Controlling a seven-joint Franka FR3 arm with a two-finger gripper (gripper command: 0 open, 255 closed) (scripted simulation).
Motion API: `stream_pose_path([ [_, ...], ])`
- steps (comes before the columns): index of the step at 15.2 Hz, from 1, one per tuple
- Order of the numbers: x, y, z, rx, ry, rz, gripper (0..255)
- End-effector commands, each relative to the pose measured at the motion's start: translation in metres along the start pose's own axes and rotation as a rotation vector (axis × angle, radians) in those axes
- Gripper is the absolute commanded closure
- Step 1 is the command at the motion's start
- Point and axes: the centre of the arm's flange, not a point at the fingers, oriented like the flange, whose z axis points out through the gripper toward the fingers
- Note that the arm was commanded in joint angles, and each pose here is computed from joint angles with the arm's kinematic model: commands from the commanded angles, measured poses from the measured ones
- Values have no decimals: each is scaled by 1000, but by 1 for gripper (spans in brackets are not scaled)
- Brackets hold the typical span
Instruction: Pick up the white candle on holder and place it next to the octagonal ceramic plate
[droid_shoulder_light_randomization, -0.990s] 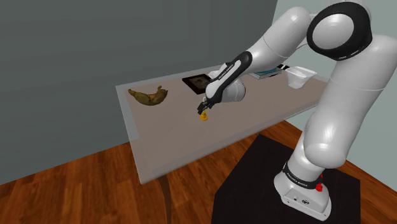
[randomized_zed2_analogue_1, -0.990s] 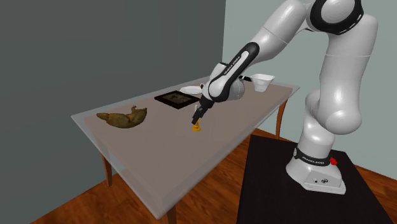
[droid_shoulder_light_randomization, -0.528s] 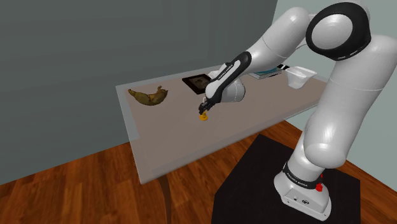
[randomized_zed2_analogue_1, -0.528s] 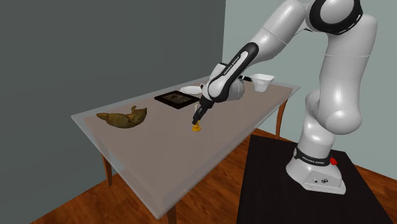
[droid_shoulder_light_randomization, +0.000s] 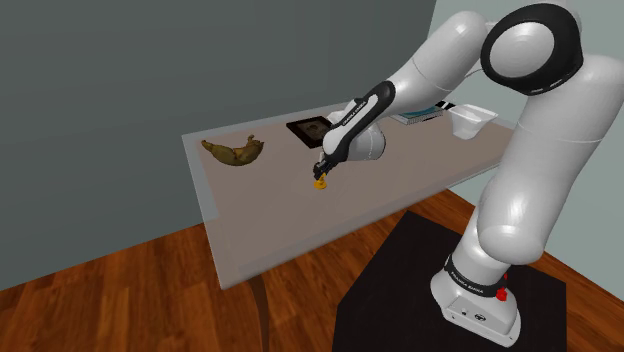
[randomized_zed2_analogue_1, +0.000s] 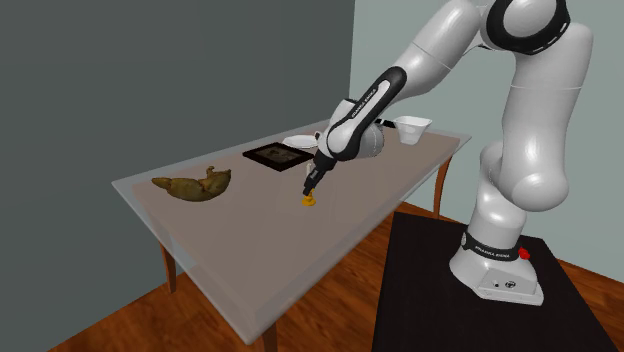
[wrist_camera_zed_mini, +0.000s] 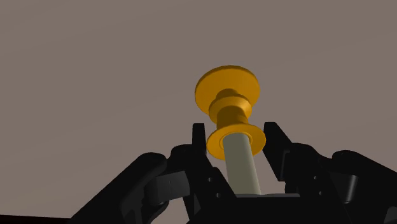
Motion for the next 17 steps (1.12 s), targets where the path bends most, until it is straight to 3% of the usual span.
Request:
stream_pose_path([
  [1,0,0,0,0,0,0,255],
  [17,35,-5,-77,0,0,0,255],
])
